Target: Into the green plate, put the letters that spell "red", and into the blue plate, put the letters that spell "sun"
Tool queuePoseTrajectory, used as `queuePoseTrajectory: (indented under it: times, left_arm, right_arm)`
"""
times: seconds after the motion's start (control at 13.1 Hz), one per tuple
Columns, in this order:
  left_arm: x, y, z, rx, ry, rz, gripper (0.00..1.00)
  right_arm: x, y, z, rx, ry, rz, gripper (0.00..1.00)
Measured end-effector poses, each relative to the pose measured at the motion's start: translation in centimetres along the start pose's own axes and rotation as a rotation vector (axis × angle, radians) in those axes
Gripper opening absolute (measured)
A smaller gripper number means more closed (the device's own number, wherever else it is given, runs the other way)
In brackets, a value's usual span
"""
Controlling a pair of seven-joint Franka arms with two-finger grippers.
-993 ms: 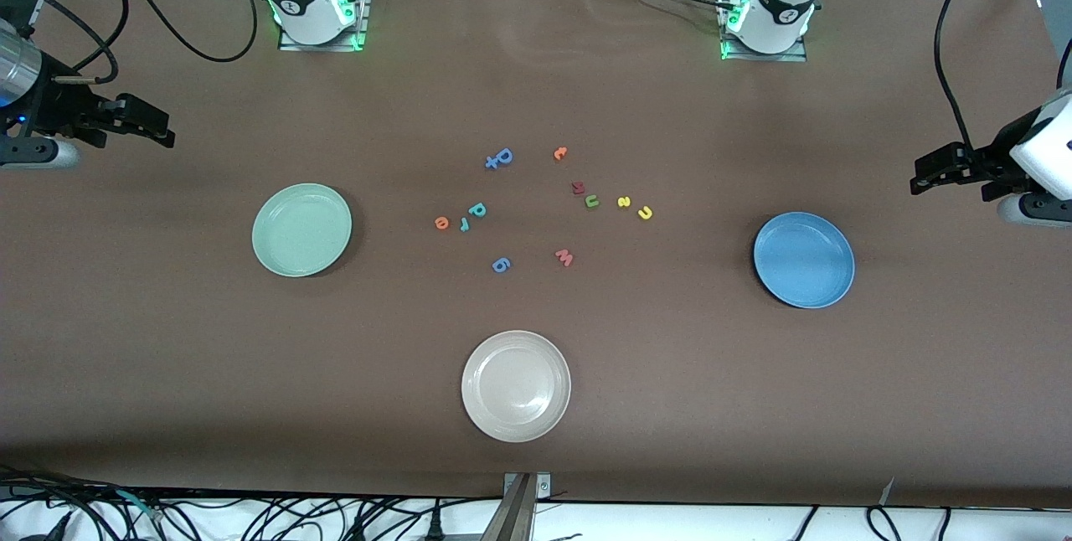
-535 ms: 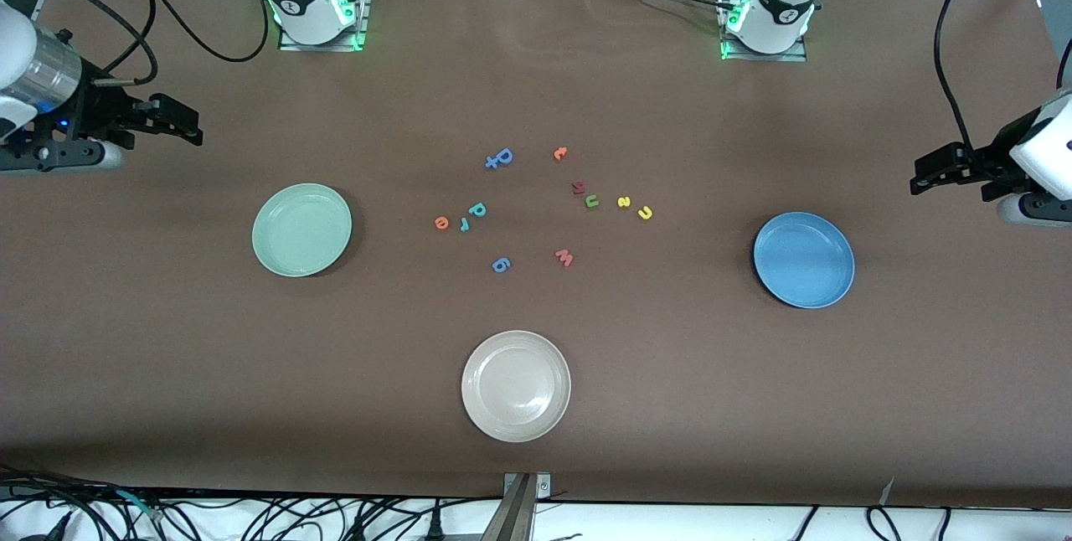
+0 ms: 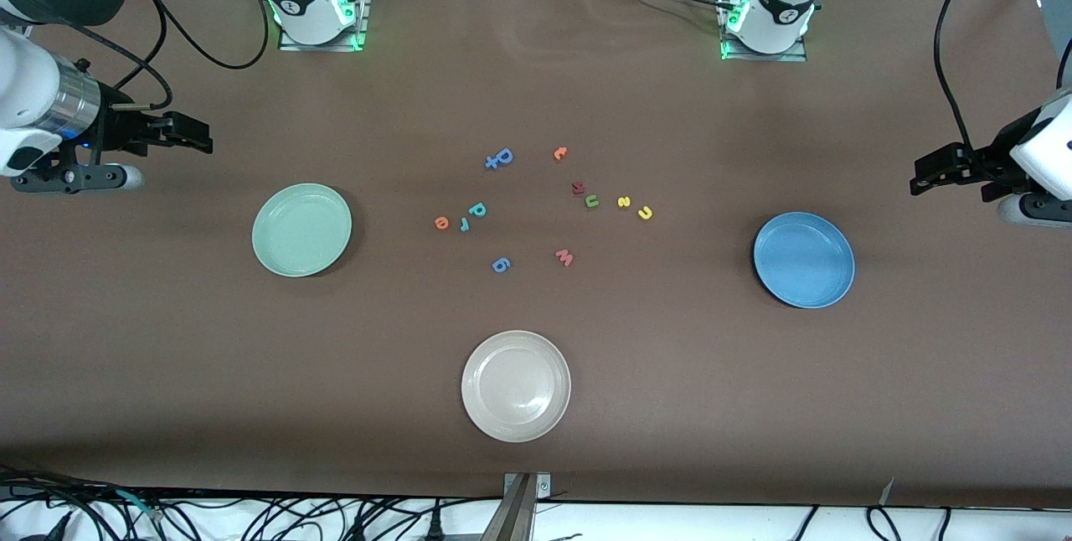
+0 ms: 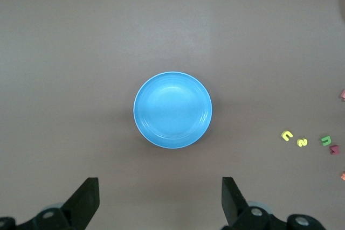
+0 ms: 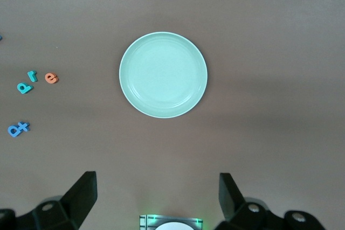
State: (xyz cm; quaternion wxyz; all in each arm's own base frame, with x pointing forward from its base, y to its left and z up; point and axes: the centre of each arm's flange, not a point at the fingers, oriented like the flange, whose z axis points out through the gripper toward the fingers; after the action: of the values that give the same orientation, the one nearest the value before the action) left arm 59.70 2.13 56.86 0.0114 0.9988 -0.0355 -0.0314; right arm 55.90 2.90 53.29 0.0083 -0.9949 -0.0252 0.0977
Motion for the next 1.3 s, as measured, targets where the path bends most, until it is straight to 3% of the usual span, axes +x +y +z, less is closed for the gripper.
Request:
queuePoseTrajectory:
  times: [0.31,0.69,1.07,1.3]
  left_arm:
    - [0.0,0.0,0.0,0.000,0.002,0.000,1.00]
    - [0.3,0.9,0.5,-0.083,0.000,-0.002,1.00]
    - [2.5,3.7,5.8,-0.095,-0.096,0.003,1.00]
    - [2.9,12.0,9.6,-0.061,-0.191,-0.176,1.00]
  right_arm:
    - [0.1,-0.1,-0.2,0.000,0.004,-0.001,1.00]
    - [0.4,-0.4,-0.3,-0.001,0.008,-0.009,1.00]
    - [1.2,-2.5,0.7,-0.007,-0.006,-0.043,1.00]
    - [2.1,-8.5,2.0,-0.025,0.020,-0.006,1.00]
